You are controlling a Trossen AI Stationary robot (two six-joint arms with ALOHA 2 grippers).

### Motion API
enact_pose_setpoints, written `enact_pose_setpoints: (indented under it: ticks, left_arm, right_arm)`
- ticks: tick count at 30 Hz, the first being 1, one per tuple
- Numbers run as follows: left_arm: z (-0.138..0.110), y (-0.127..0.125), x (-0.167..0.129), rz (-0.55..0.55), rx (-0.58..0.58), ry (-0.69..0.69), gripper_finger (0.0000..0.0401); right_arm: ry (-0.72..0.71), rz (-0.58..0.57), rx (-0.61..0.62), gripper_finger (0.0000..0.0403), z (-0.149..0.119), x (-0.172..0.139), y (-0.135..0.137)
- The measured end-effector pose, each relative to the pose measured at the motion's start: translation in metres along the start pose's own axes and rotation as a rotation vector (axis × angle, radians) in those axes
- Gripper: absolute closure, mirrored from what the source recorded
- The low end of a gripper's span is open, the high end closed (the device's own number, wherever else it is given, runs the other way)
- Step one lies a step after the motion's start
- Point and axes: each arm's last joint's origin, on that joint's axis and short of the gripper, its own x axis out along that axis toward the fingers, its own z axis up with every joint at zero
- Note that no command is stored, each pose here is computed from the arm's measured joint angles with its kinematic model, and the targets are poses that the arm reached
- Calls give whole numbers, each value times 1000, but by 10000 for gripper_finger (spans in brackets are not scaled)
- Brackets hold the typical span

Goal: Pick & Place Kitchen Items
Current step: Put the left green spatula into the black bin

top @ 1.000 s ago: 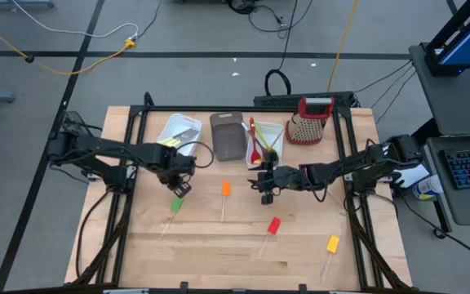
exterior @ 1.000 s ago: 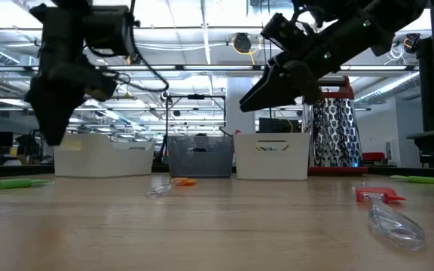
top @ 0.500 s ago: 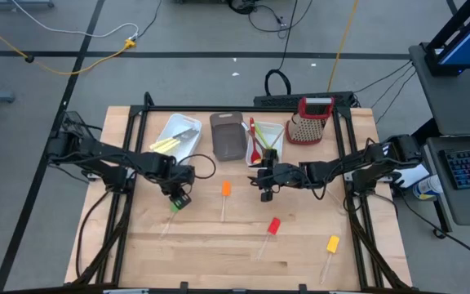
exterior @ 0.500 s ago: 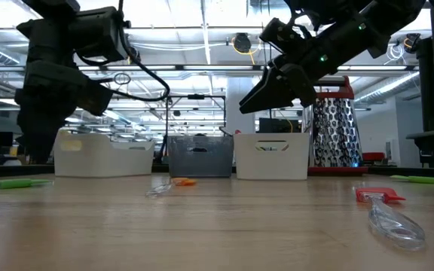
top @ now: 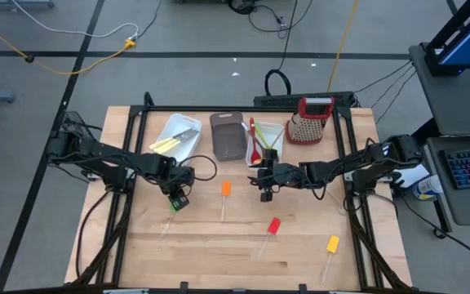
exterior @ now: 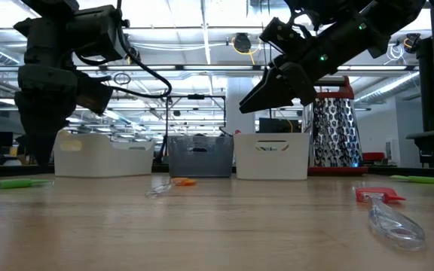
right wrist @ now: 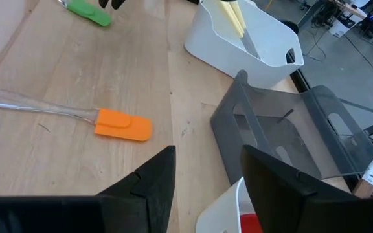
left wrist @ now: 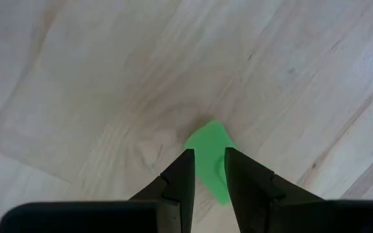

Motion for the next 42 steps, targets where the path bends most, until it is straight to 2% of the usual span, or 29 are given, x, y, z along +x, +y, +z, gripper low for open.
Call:
enact_pose_setpoints:
  ticks: [13, 17, 20, 24, 27, 32, 36, 42]
  left_arm:
    - [0, 1, 0, 24, 9, -11, 304]
    - [0, 1, 0, 19, 30, -5, 261]
    - [0, 1, 0, 21, 37, -9, 220]
    - [-2, -3, 1, 14, -60, -6, 179]
    - [-6, -8, 4, 15, -116, 2, 163]
    - [-12, -19, 13, 38, -164, 19, 166]
    - [-14, -21, 24, 116, -172, 12, 176]
    - [-11, -22, 34, 161, -170, 9, 192]
  right_arm:
    - [0, 2, 29, 236, 0, 0, 0]
    - [-2, 9, 27, 236, 0, 0, 1]
    - [-17, 75, 27, 236, 0, 0, 2]
    - [-34, 145, 24, 236, 1, -1, 5]
    - [-35, 151, 25, 236, 1, 0, 5]
    - [-35, 151, 25, 236, 1, 0, 5]
    - [-35, 151, 25, 236, 1, 0, 5]
    - [-37, 150, 25, 236, 1, 0, 5]
